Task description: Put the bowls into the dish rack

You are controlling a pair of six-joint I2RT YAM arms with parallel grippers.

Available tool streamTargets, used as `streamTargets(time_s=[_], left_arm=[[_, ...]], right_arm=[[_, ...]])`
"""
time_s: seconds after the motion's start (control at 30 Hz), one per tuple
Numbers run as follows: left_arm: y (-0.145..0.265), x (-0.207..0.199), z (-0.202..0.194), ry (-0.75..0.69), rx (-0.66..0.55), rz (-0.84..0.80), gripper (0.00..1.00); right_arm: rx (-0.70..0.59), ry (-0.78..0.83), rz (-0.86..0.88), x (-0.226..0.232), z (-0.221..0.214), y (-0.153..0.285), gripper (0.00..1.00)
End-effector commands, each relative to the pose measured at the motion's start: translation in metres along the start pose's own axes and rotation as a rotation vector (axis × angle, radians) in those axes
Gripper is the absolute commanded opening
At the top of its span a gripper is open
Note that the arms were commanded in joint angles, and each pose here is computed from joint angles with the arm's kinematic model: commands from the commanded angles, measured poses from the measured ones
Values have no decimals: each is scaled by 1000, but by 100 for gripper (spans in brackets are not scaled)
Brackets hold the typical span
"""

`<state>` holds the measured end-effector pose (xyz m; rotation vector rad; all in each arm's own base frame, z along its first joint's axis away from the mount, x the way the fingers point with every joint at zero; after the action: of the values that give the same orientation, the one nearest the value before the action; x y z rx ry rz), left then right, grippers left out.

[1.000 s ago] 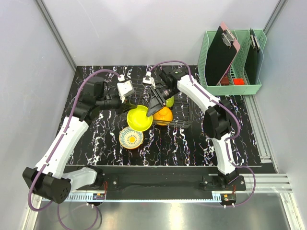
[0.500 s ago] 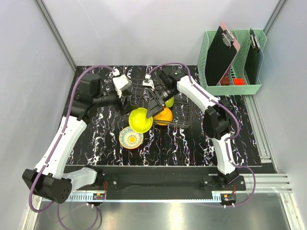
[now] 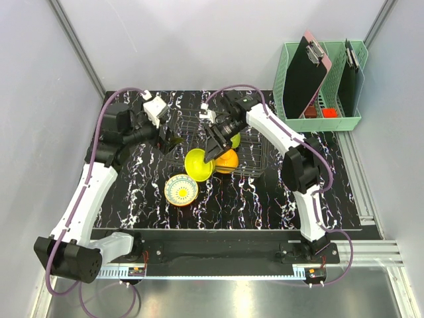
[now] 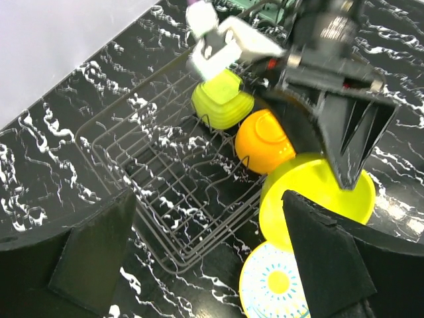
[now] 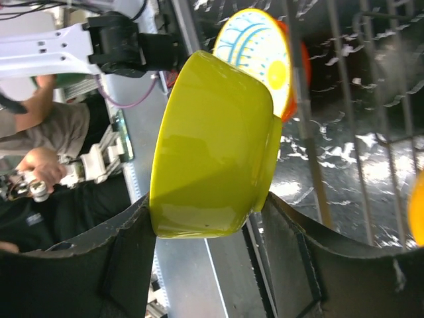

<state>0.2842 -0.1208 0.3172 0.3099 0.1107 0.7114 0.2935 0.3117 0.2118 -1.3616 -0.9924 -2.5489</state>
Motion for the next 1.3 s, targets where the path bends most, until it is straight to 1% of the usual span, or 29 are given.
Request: streamTargets(time_s=[0.0, 0.2, 0.23, 0.3, 0.4, 0.43, 0.53, 0.6, 0.7, 0.77, 0.8, 0.97, 1.13, 1.27], left_arm=[[8, 8, 6, -27, -42, 69, 97], [8, 10, -9, -16, -9, 78, 97], [7, 10, -13, -11, -1, 77, 97], [8, 10, -18, -9, 8, 79, 97], [9, 10, -25, -9, 26, 82, 97], [9, 10, -28, -11, 35, 83, 97], [11, 10, -34, -13, 48, 86, 97], [13, 9, -36, -15, 51, 87, 97], [14, 9, -42, -12, 66, 88, 97], [15, 9, -44, -14, 73, 89, 97], [15, 8, -48, -9, 84, 87, 98], [18, 9, -58, -21, 121, 87, 99], [19, 7, -76, -10, 172, 72, 99], [19, 6, -83, 0, 189, 67, 99]], right_arm=[[-127, 122, -103, 33, 22, 47, 0], [-212, 157, -215, 38, 32, 83, 0], [-220, 157, -276, 34, 33, 89, 0], [-239, 165, -334, 31, 35, 99, 0], [-253, 161, -491, 18, 37, 110, 0], [-249, 148, -573, 8, 36, 115, 0], [-251, 139, -707, -5, 35, 125, 0], [-261, 143, -767, -8, 35, 131, 0], [-257, 131, -915, -21, 32, 145, 0], [-255, 136, -972, -24, 32, 152, 0], [-245, 129, -1021, -29, 29, 155, 0], [-220, 130, -1155, -41, 22, 167, 0], [-111, 142, -1255, -59, 9, 160, 0], [6, 209, -1386, -73, 4, 149, 0]])
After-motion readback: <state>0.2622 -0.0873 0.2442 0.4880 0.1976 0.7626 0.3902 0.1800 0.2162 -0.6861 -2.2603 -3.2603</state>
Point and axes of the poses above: each gripper's point midway between its finger pads, its own y axis back along the fingers, its own x axis along the line the jaws close on, z = x × y, the point moved 5 cm from there along y, back along the fingers, and after that the axes turned 3 degrees about y, right-handed, at the moved point
